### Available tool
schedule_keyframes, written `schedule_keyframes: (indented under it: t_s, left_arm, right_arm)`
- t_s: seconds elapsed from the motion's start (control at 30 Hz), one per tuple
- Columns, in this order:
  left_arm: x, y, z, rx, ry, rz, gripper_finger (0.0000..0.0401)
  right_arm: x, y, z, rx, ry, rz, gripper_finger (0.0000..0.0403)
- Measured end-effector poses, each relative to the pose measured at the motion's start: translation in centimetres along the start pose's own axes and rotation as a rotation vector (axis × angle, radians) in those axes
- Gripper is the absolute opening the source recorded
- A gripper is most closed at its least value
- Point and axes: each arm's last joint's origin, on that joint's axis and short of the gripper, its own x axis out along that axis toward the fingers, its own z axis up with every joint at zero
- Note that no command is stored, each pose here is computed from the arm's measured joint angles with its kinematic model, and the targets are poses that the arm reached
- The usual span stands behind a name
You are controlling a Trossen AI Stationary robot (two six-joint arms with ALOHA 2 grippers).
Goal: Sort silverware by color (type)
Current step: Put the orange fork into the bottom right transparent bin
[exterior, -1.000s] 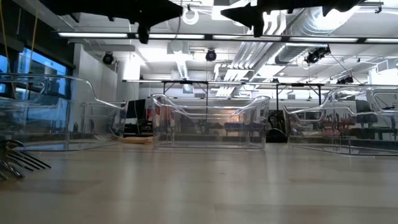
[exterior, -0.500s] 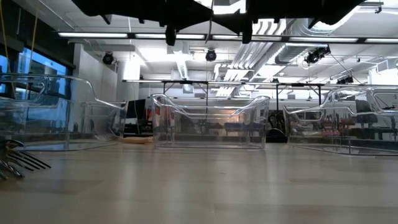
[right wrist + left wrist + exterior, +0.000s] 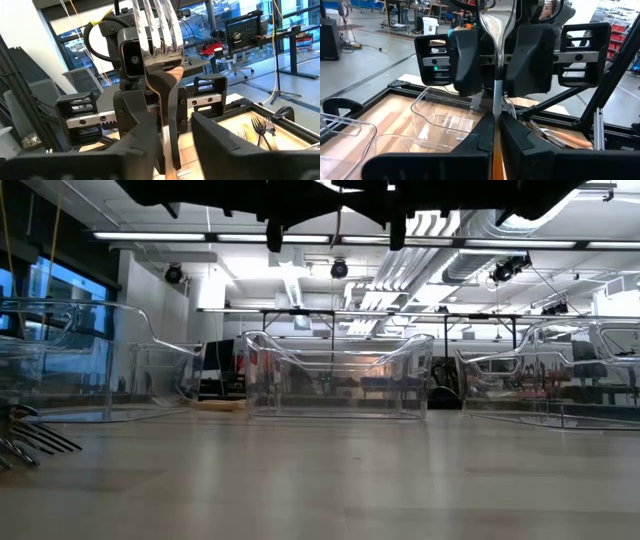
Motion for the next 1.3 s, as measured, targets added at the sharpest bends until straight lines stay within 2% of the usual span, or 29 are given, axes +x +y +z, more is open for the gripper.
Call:
schedule_keyframes:
  t_s: [0.1,0.17,0.53,0.7,0.83,1.07,1.17,1.3]
  left_arm:
    - [0.0,0.0,0.0,0.0,0.001,0.004,0.0001]
    - [0.0,0.0,0.0,-0.002,0.001,0.003,0.0004]
    - [0.0,0.0,-0.1,0.017,0.01,0.004,0.0048]
    - [-0.5,0.2,-0.2,0.019,0.069,0.018,0.0073]
    - [-2.3,0.4,0.7,0.028,0.134,0.038,0.0105]
    - [-7.3,1.0,3.4,0.026,0.176,0.092,0.0155]
    - [-9.2,0.9,4.2,0.026,0.135,0.101,0.0164]
    - [-11.0,0.7,3.5,-0.019,0.057,0.083,0.0164]
  right_arm:
    - [0.0,0.0,0.0,0.004,0.0,0.001,0.0031]
    - [0.0,0.0,0.0,0.008,0.001,0.005,0.0009]
    - [0.0,0.0,0.0,0.008,0.001,0.006,0.0005]
    - [-0.2,0.1,0.3,-0.008,0.002,0.017,0.0003]
    - [-1.0,0.0,0.8,-0.039,0.065,0.021,0.0002]
    - [-4.4,-0.5,2.3,-0.079,0.236,-0.045,0.0001]
    - [-6.2,-0.6,3.2,-0.082,0.28,-0.061,0.0001]
    - [-8.6,-0.5,4.2,-0.09,0.318,-0.1,0.0001]
